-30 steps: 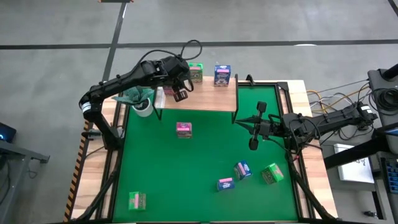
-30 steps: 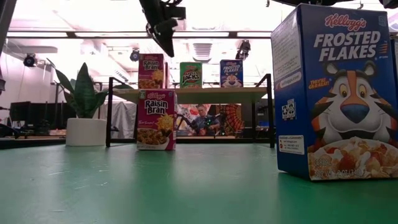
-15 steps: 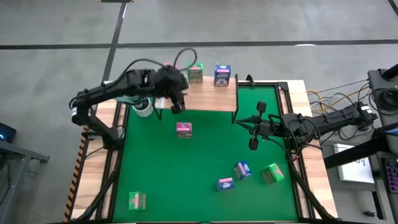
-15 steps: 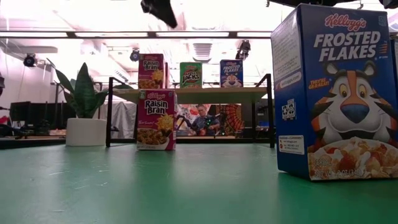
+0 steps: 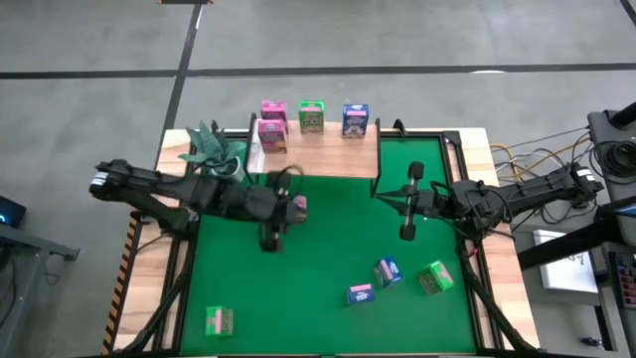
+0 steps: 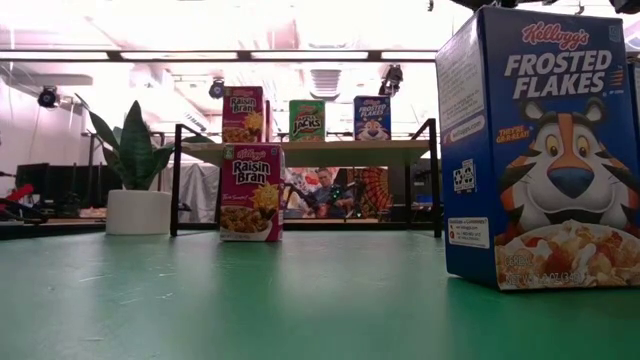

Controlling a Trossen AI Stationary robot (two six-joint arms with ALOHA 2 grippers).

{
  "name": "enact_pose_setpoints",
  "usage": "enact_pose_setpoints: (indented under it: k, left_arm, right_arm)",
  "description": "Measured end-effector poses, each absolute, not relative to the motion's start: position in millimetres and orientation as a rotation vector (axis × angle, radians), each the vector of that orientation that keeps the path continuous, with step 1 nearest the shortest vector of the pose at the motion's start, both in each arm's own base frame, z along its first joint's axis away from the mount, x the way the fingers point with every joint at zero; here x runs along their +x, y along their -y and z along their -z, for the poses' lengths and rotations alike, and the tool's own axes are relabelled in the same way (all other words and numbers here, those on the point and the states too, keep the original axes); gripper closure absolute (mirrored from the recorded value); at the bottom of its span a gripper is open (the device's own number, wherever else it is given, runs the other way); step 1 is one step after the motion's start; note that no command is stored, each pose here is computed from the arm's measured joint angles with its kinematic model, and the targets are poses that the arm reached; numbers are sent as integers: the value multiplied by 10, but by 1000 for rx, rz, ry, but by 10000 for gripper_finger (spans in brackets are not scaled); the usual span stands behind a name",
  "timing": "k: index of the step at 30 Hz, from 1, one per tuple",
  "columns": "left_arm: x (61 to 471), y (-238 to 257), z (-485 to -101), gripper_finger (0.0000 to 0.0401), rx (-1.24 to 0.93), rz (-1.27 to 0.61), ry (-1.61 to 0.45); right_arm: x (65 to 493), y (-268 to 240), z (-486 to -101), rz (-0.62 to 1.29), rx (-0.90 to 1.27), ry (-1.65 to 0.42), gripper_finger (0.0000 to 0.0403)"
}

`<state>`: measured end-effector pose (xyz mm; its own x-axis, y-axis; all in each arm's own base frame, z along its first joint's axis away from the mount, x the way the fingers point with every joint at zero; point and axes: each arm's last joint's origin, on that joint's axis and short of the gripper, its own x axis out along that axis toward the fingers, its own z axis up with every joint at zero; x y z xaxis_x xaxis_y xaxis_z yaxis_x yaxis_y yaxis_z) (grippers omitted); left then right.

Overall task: Stack cereal on shelf
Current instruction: Put the right blue cereal box on the shelf aligned with the other blue cereal box

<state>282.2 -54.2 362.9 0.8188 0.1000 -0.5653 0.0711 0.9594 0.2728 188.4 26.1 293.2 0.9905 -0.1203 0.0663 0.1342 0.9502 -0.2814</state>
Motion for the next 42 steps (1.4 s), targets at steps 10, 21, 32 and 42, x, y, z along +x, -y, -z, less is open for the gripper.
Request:
enact_pose_setpoints:
  k: [10, 21, 32, 42]
  left_arm:
    - [2311, 620, -3606, 313, 360, 57, -313]
    - [1857, 416, -3527, 313, 322, -196, -176]
    - [1710, 350, -3355, 313, 329, -280, -165]
    - [1737, 358, -3308, 313, 339, -278, -170]
  right_arm:
    - [2048, -320, -2912, 21, 13, 10, 390]
    - [2357, -395, -3139, 101, 300, -526, 390]
    - [2419, -727, -3249, 385, 707, -1185, 390]
    - [2578, -1228, -3109, 545, 741, -1370, 388]
